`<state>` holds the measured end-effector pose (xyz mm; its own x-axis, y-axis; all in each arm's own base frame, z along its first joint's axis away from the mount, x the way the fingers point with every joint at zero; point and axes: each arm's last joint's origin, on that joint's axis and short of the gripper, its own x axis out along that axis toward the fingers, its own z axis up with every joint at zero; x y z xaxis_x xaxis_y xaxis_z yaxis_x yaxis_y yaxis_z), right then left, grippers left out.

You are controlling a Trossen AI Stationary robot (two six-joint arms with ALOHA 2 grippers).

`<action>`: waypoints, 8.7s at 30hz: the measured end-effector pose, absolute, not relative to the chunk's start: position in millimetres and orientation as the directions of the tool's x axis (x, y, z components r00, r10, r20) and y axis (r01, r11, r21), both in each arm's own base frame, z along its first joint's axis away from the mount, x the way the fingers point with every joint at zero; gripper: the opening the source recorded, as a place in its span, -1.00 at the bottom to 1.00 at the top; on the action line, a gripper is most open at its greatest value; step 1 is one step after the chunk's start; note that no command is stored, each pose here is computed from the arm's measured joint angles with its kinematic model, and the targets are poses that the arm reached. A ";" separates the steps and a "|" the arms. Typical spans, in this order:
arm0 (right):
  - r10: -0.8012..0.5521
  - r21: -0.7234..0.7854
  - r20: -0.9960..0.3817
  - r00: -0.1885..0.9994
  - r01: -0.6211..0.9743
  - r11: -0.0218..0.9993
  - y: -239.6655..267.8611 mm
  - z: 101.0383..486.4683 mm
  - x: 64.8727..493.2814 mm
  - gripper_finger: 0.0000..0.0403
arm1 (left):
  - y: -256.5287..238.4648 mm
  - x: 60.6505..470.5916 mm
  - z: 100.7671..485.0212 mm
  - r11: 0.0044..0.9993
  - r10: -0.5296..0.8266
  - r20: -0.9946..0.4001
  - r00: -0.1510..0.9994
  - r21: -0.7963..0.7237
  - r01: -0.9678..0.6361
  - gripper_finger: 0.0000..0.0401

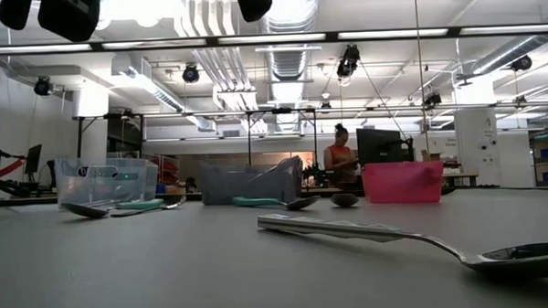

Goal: Sort silverware by color (type)
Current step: Put the bottom black spoon into the transparent bin

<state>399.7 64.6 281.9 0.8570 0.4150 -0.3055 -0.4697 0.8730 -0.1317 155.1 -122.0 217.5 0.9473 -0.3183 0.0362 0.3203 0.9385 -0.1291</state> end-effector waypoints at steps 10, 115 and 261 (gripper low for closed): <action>0.416 -0.068 -0.271 0.868 -0.449 0.891 64.9 288.9 401.7 -0.51 | -121.7 155.0 207.9 0.941 -0.314 -0.058 0.948 -0.151 0.302 -1.00; 0.025 -0.123 -0.412 0.911 -0.082 0.989 22.2 280.3 441.8 -0.95 | -93.9 163.2 202.2 0.891 0.445 -0.047 0.894 -0.076 -0.447 -0.17; -0.235 0.194 -0.036 0.971 0.238 0.952 36.2 263.5 435.4 -0.38 | -128.2 241.3 200.6 0.708 0.706 -0.042 0.707 0.069 -0.702 -1.00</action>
<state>435.4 36.2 263.5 0.9712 -0.2354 -0.0364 0.2380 0.9518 0.1937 241.3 -128.2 200.6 0.7074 0.7056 -0.0418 -0.7024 0.7083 0.0694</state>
